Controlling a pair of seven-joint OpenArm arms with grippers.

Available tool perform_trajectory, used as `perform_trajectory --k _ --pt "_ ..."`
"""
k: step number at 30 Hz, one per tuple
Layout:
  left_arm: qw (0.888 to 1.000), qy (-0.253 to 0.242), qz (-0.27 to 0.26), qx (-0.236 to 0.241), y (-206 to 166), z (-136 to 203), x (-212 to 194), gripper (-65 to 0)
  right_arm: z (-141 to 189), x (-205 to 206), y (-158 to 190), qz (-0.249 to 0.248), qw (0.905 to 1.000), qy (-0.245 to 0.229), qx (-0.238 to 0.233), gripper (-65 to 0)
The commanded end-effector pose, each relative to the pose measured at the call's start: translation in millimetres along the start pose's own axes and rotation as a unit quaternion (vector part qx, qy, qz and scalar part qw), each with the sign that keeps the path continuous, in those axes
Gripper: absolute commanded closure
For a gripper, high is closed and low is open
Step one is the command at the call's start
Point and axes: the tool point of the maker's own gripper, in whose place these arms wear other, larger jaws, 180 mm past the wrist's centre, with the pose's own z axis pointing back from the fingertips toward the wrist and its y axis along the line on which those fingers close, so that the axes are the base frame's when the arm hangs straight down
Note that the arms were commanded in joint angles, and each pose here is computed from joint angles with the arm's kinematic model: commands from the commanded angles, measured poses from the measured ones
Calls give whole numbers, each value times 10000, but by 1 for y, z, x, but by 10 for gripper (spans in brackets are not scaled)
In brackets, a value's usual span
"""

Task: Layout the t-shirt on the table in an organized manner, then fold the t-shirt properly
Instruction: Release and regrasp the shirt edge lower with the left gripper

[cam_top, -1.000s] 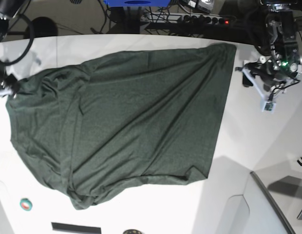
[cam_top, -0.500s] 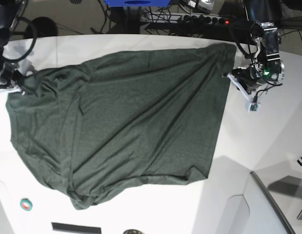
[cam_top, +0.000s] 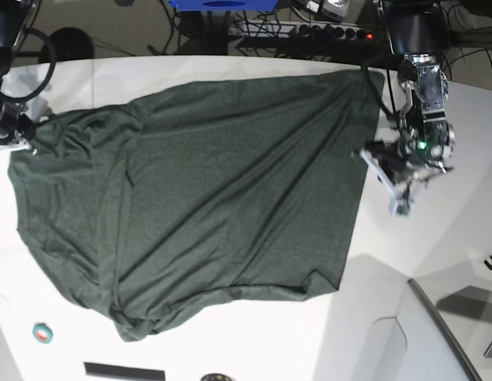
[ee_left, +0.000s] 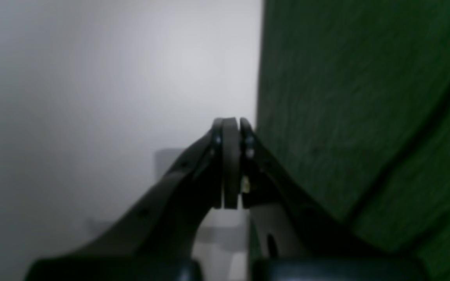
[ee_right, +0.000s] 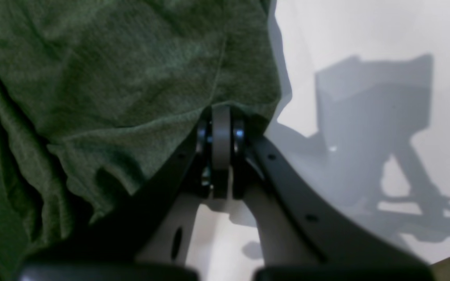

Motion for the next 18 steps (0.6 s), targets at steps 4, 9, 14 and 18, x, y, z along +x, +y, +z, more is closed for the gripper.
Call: perform_trajectory --k 4,9,14,18 --pt "9996 -253 68 -65 -12 8 21 0 5 16 1 58 9998 -165 -4 -5" --pt "9987 256 8 -429 -38 -22 4 0 5 16 2 57 9998 -171 1 -5" --pt "9984 211 60 -513 -43 -38 4 0 5 17 1 61 9998 -168 -4 -5" --pt "9979 283 140 -571 -44 -49 4 0 5 17 1 61 9998 -168 -4 -5"
